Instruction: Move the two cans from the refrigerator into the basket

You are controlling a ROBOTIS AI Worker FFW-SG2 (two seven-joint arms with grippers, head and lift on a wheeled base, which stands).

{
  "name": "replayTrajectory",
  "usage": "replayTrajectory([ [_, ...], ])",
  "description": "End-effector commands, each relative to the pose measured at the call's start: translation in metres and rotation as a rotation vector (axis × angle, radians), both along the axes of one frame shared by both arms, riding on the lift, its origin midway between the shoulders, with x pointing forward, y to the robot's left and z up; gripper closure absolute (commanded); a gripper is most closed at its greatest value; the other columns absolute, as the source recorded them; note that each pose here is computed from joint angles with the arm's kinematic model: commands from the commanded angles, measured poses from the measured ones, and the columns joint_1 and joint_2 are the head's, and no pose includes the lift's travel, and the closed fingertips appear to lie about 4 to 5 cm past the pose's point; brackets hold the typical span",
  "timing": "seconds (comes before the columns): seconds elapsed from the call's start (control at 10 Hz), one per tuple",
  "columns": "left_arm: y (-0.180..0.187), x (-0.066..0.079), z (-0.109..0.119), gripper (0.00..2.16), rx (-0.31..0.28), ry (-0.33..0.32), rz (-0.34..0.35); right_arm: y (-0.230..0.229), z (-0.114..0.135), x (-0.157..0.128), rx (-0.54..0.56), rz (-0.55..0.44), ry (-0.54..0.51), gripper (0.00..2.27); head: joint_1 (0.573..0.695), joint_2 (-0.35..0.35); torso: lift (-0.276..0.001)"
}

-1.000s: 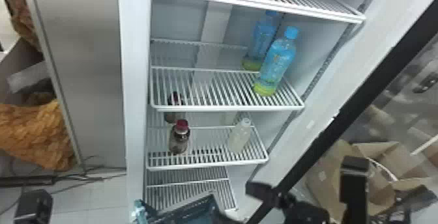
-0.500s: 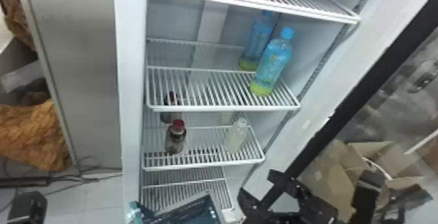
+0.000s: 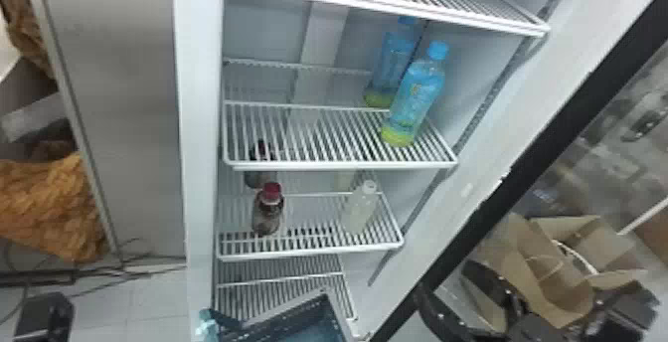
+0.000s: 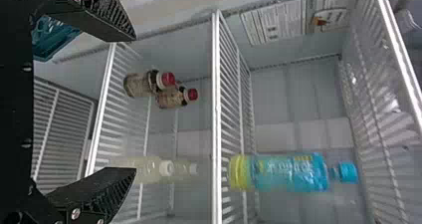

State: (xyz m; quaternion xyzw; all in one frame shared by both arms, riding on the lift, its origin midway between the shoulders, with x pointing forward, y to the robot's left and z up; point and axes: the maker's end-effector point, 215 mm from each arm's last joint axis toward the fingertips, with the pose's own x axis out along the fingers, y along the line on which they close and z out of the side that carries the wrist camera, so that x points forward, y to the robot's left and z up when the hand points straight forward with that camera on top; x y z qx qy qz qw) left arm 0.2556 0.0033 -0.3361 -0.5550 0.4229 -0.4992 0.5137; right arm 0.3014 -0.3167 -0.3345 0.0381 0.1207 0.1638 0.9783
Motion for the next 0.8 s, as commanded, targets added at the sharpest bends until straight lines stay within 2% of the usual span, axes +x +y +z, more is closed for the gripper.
replayTrajectory([
  [0.0,0.000,0.000,-0.001,1.20,0.005,-0.001,-0.001,-0.015,0.002,-0.007,0.016,-0.033,-0.057,0.12,0.695,-0.350,-0.035],
  [0.3,0.000,0.000,-0.004,1.20,0.012,0.003,0.001,-0.034,-0.002,-0.020,0.031,-0.072,-0.091,0.13,0.695,-0.350,-0.035],
  [0.7,0.002,0.001,-0.003,1.20,0.011,0.002,0.004,-0.038,0.014,-0.029,0.000,-0.075,-0.126,0.13,0.695,-0.350,-0.035],
])
